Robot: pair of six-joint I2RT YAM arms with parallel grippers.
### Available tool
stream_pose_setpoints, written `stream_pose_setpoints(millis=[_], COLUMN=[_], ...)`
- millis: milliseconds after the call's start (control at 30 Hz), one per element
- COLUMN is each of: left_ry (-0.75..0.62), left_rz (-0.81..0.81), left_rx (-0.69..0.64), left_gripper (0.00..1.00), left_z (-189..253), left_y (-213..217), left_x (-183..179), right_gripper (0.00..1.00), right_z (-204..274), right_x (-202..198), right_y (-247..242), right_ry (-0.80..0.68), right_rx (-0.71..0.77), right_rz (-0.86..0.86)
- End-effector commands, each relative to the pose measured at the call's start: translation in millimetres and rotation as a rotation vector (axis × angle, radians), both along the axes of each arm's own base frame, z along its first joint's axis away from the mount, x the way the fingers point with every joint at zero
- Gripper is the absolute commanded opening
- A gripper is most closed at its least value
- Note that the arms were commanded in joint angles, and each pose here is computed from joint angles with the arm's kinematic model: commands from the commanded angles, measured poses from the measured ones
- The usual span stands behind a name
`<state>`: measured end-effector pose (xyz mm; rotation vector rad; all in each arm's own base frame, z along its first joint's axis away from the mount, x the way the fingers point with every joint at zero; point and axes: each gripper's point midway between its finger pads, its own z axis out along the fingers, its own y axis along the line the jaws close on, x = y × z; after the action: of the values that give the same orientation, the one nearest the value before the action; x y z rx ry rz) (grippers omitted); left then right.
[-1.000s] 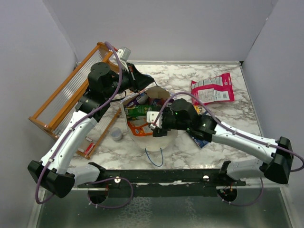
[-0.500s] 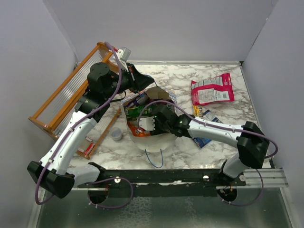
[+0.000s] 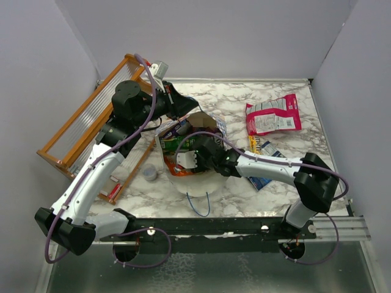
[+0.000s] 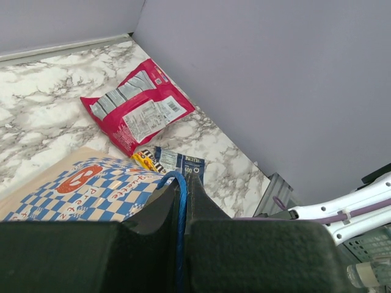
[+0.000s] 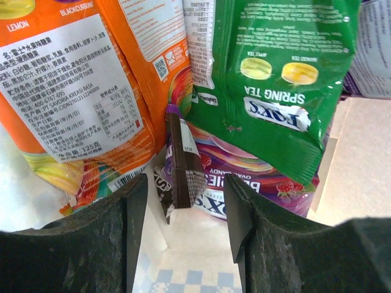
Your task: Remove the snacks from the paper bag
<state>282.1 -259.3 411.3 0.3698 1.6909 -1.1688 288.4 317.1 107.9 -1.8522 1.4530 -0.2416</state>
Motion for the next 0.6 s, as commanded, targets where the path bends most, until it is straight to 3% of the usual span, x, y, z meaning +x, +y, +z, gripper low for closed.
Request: stream_pose_setpoints(millis=[0,200,433,567], left_ry=[-0.055,-0.054,-0.054,-0.056], left_rz=[-0.022,-0.021,-0.026,-0.020], left_rx=[-0.026,-0.020,-0.014,-0.016], left_gripper=[0.00,0.00,0.00,0.00], left_z=[20.9,20.1,18.3,18.0], left_y=[3.2,4.2,3.7,4.6], left_x=[-12.9,-14.7,-14.5,-14.4], right_gripper=[0.50,0.32,0.06,0.01], right_z=[-6.0,-15.4,13.6,41.8], right_x=[12.6,17.6,14.2,9.5], right_y=[5.7,7.7,12.4,12.4], right_ry=[-0.038,-0.026,-0.029,-0.050], right_rx=[-0.011,-0.020,0.050,0.125], right_rz=[-0.008,-0.012,-0.003,0.006])
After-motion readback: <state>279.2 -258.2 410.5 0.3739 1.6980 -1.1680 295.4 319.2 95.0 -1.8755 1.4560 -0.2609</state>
